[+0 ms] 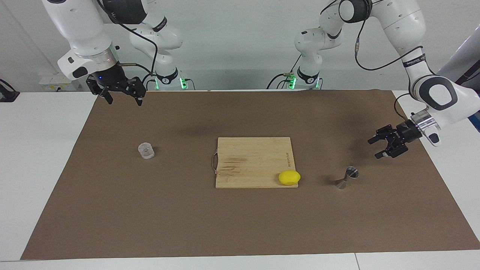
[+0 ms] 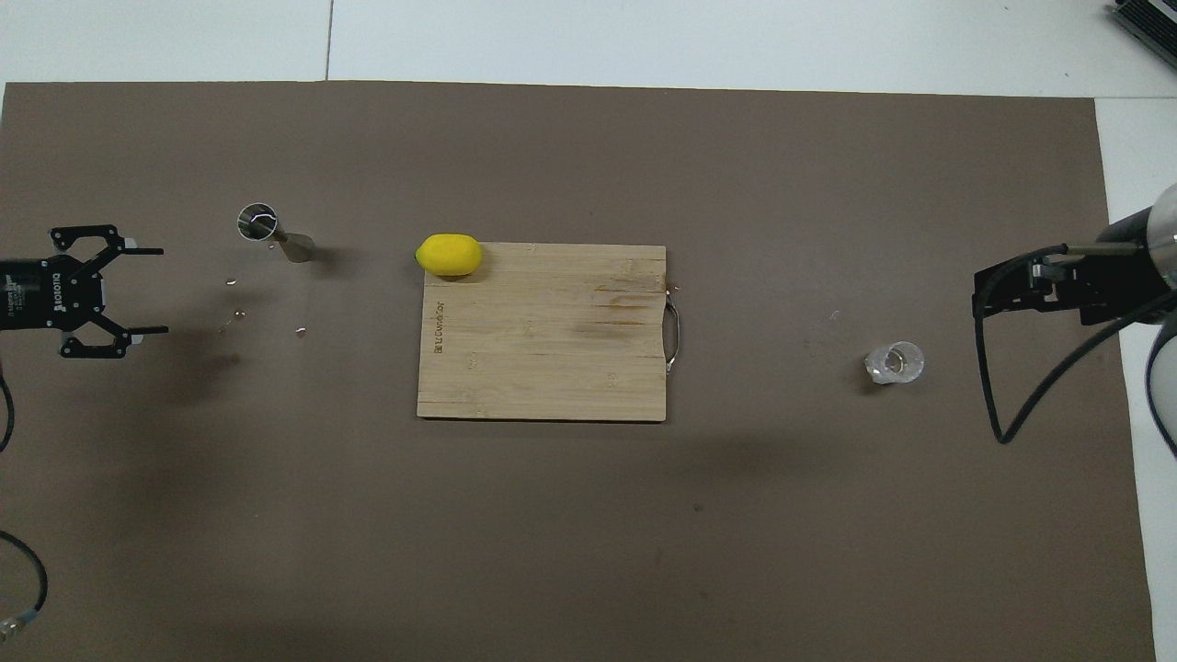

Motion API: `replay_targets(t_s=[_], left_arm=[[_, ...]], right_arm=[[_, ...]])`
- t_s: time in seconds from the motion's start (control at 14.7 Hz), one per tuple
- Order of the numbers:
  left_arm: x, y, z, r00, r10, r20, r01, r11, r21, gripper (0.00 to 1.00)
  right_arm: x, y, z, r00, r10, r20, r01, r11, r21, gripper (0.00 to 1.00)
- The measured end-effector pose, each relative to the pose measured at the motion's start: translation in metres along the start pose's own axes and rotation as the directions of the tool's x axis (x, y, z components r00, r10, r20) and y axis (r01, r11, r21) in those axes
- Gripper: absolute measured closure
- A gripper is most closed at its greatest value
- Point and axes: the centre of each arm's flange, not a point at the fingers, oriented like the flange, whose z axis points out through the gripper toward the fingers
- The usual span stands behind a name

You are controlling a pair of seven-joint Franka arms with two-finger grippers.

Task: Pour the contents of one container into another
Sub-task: 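Reach the left gripper to the dark metal cup and close on it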

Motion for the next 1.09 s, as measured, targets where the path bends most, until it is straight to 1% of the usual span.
replay_targets(t_s=[0.07, 0.2, 0.34, 0.48, 0.54, 0.68, 0.88, 1.09], left_arm=[[0.001, -0.001, 0.004, 0.993, -0.111, 0.03, 0.112, 0.993, -0.035, 0.0], [-0.002, 0.001, 0.014, 0.949, -0.298, 0.104, 0.306, 0.949, -0.075, 0.0], [-0.016, 0.009, 0.027, 0.905, -0.387, 0.178, 0.407, 0.909, -0.088, 0.0], [-0.03, 0.016, 0.042, 0.88, -0.413, 0.234, 0.444, 0.891, -0.096, 0.0], [-0.035, 0.018, 0.051, 0.872, -0.42, 0.253, 0.455, 0.885, -0.102, 0.0], [-0.04, 0.018, 0.063, 0.862, -0.429, 0.27, 0.47, 0.876, -0.107, 0.0], [-0.039, 0.019, 0.065, 0.851, -0.439, 0.288, 0.488, 0.863, -0.127, 0.0], [-0.025, 0.016, 0.078, 0.846, -0.436, 0.306, 0.493, 0.859, -0.137, 0.0]], right_arm=[[0.0, 0.0, 0.0, 1.0, 0.0, 0.0, 0.0, 1.0, 0.0, 0.0], [0.0, 0.0, 0.0, 1.0, 0.0, 0.0, 0.0, 1.0, 0.0, 0.0], [0.0, 0.0, 0.0, 1.0, 0.0, 0.0, 0.0, 1.0, 0.0, 0.0], [0.0, 0.0, 0.0, 1.0, 0.0, 0.0, 0.0, 1.0, 0.0, 0.0], [0.0, 0.0, 0.0, 1.0, 0.0, 0.0, 0.0, 1.0, 0.0, 0.0], [0.0, 0.0, 0.0, 1.0, 0.0, 0.0, 0.0, 1.0, 0.0, 0.0], [0.0, 0.0, 0.0, 1.0, 0.0, 0.0, 0.0, 1.0, 0.0, 0.0], [0.0, 0.0, 0.0, 1.0, 0.0, 0.0, 0.0, 1.0, 0.0, 0.0]])
